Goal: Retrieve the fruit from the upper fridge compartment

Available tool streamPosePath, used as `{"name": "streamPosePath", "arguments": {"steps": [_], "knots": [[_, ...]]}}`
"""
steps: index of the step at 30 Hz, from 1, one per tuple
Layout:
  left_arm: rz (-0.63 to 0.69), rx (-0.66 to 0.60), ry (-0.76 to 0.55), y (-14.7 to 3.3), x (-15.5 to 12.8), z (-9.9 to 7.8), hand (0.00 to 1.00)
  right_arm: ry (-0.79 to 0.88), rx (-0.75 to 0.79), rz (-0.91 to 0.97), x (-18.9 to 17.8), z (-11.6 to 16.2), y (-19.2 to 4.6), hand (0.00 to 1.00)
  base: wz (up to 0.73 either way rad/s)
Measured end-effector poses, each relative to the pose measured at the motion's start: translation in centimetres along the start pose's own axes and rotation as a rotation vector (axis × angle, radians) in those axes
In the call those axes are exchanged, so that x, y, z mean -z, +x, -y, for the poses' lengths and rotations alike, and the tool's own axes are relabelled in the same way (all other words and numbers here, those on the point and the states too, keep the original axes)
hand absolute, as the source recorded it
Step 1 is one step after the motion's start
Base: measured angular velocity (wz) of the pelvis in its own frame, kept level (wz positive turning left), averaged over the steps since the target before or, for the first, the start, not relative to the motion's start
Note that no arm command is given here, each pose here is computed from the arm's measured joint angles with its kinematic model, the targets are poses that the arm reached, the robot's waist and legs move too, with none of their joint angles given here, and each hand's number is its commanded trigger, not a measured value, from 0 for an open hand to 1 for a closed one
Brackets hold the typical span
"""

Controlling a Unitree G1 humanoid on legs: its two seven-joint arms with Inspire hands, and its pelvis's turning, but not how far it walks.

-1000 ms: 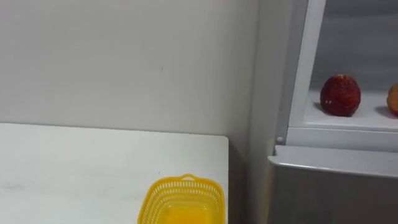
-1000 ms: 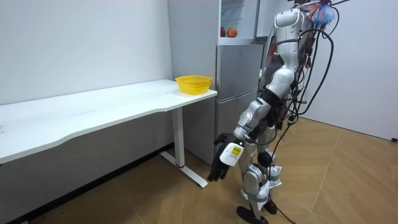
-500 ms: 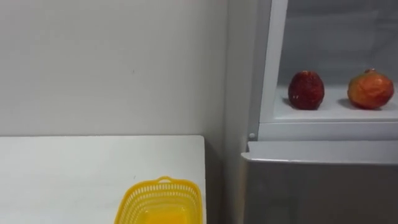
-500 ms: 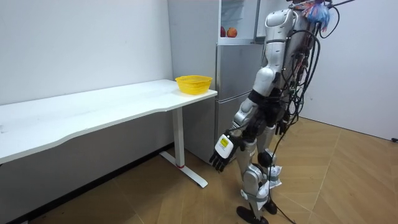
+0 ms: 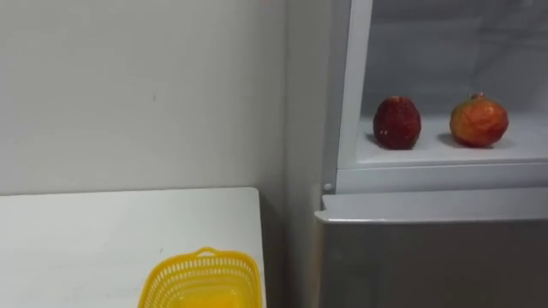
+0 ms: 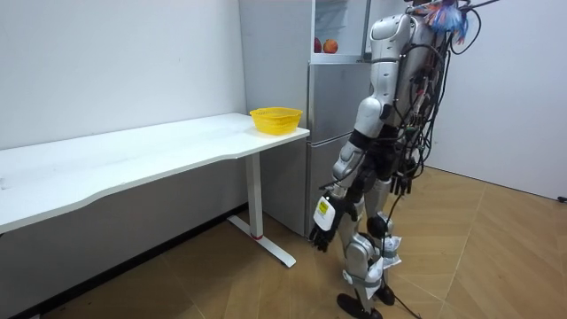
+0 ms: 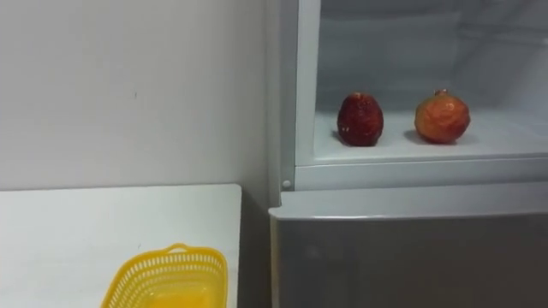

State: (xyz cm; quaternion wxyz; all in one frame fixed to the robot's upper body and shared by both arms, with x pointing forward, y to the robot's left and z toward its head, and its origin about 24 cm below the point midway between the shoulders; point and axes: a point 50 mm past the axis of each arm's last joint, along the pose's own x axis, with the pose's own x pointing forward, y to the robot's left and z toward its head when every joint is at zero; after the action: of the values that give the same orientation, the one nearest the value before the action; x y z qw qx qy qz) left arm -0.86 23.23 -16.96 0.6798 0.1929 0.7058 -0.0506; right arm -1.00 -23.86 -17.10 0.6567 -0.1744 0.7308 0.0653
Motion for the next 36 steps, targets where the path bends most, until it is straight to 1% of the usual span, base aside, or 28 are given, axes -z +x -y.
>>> {"name": "streamPosePath", "arguments": {"steps": [6, 14, 17, 21, 23, 25, 26, 28, 29, 31, 32, 34, 35, 36], "knots": [[0.004, 0.016, 0.027, 0.0, -0.5, 0.1, 0.00, 0.057, 0.001, 0.009, -0.1, -0.1, 0.0, 0.00, -0.01], [0.025, 0.010, 0.066, 0.0, -1.5, 0.0, 0.00, 0.027, 0.014, 0.039, -0.7, 0.0, -0.1, 0.00, -0.07], [0.031, -0.002, 0.096, 0.0, -1.9, -0.2, 0.00, 0.020, 0.068, 0.113, -2.1, 0.6, -0.4, 0.00, -0.21], [0.064, -0.027, 0.136, -0.1, -3.1, -0.7, 0.00, 0.030, 0.165, 0.240, -4.7, 1.9, -1.2, 0.00, -0.14], [0.081, -0.039, 0.168, -0.2, -3.5, -0.8, 0.00, 0.055, 0.216, 0.344, -6.4, 2.6, -2.2, 0.00, -0.12], [0.104, -0.050, 0.189, -0.2, -4.1, -0.8, 0.00, 0.085, 0.280, 0.516, -8.9, 3.3, -4.1, 0.00, -0.05], [0.106, -0.053, 0.190, -0.2, -4.1, -0.8, 0.00, 0.086, 0.295, 0.567, -9.6, 3.5, -4.7, 0.00, 0.00], [0.119, -0.064, 0.191, -0.3, -4.1, -0.8, 0.00, 0.088, 0.346, 0.754, -11.8, 3.7, -7.4, 0.00, -0.10], [0.125, -0.064, 0.192, -0.3, -4.1, -0.8, 0.00, 0.087, 0.357, 0.793, -12.1, 3.7, -8.1, 0.00, -0.13], [0.155, -0.065, 0.193, -0.4, -4.4, -0.7, 0.00, 0.075, 0.403, 0.935, -13.2, 3.9, -11.0, 0.00, -0.02], [0.166, -0.066, 0.193, -0.4, -4.4, -0.7, 0.00, 0.076, 0.414, 0.969, -13.4, 4.0, -11.7, 0.00, 0.00], [0.190, -0.068, 0.193, -0.5, -4.2, -0.6, 0.00, 0.075, 0.456, 1.094, -13.9, 4.1, -14.5, 0.00, -0.07], [0.192, -0.068, 0.192, -0.5, -4.2, -0.6, 0.00, 0.073, 0.467, 1.121, -14.1, 4.2, -15.0, 0.00, -0.15], [0.200, -0.068, 0.192, -0.6, -4.2, -0.6, 0.00, 0.064, 0.488, 1.170, -14.4, 4.3, -16.2, 0.00, -0.18]]}}
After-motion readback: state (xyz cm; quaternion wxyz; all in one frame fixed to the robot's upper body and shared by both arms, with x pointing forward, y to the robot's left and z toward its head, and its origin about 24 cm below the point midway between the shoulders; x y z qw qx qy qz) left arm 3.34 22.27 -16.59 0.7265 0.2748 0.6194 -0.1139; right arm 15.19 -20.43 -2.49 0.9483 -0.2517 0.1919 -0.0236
